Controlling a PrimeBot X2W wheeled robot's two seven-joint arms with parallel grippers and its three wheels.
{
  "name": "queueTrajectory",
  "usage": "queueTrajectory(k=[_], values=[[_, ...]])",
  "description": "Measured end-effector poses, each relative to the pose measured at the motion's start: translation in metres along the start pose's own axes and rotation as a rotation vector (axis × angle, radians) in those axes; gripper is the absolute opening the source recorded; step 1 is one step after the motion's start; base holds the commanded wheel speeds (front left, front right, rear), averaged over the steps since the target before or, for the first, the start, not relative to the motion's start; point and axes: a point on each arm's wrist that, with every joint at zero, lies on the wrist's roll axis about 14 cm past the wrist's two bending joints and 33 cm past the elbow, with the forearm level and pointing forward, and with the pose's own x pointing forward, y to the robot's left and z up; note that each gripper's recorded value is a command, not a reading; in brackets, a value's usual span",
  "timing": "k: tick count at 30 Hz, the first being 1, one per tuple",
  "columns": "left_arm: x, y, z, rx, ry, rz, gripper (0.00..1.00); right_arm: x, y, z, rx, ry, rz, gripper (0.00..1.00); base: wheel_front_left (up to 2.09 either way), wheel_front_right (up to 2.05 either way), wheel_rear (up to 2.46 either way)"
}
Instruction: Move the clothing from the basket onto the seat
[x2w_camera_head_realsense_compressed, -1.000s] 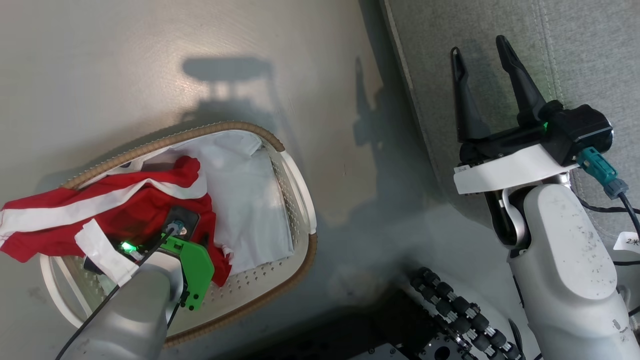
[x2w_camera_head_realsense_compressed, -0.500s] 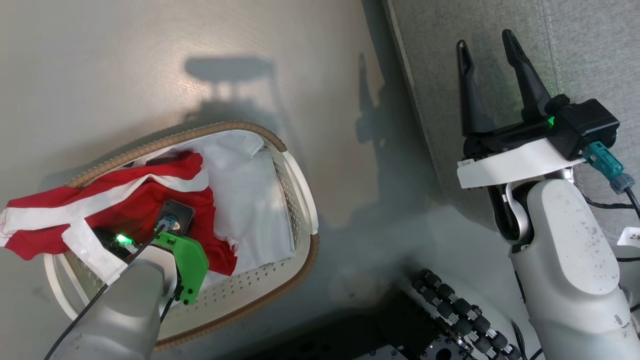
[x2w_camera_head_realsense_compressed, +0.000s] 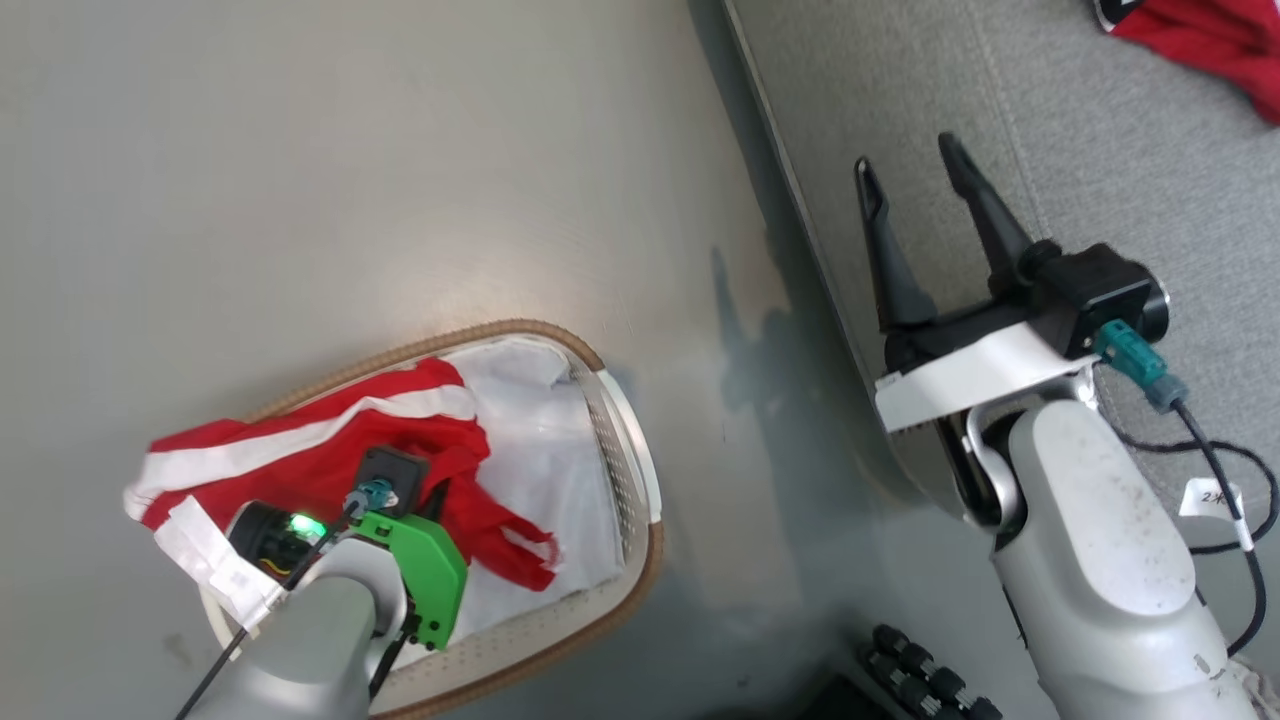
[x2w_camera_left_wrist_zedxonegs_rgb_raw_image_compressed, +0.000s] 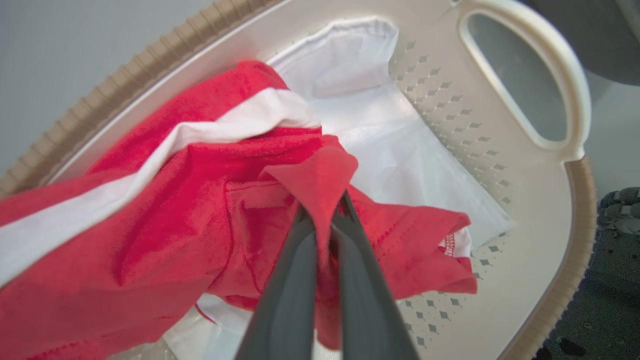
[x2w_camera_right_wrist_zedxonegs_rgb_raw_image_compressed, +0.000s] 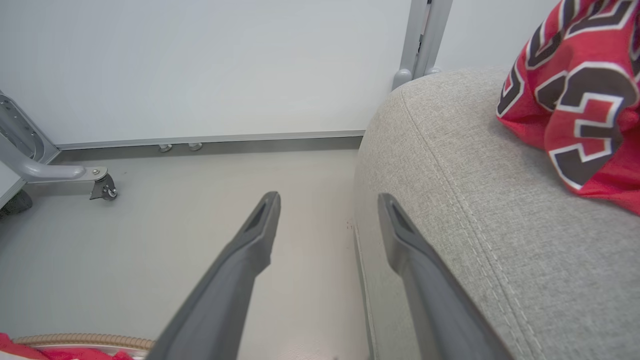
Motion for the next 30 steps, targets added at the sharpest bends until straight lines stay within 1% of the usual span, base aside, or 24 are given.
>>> queueTrajectory(k=[4, 9, 16, 24, 30], values=[[-0.02, -0.009, 0.037, -0.013, -0.131, 0.006, 0.0, -0.014, 0.011, 0.009, 0.017, -0.006, 0.016, 1.0, 0.0, 0.0, 0.0], [-0.052, -0.015, 0.071, -0.006, -0.273, 0.053, 0.0, -0.028, 0.027, 0.024, 0.034, -0.028, 0.048, 1.0, 0.0, 0.0, 0.0], [-0.107, -0.019, 0.124, 0.005, -0.509, 0.127, 0.0, -0.048, 0.047, 0.046, 0.054, -0.07, 0.088, 1.0, 0.0, 0.0, 0.0], [-0.188, -0.027, 0.191, 0.068, -0.82, 0.203, 0.0, -0.071, 0.067, 0.067, 0.082, -0.12, 0.13, 1.0, 0.0, 0.0, 0.0], [-0.253, -0.047, 0.236, 0.142, -1.044, 0.23, 0.0, -0.088, 0.082, 0.074, 0.089, -0.137, 0.165, 1.0, 0.0, 0.0, 0.0]])
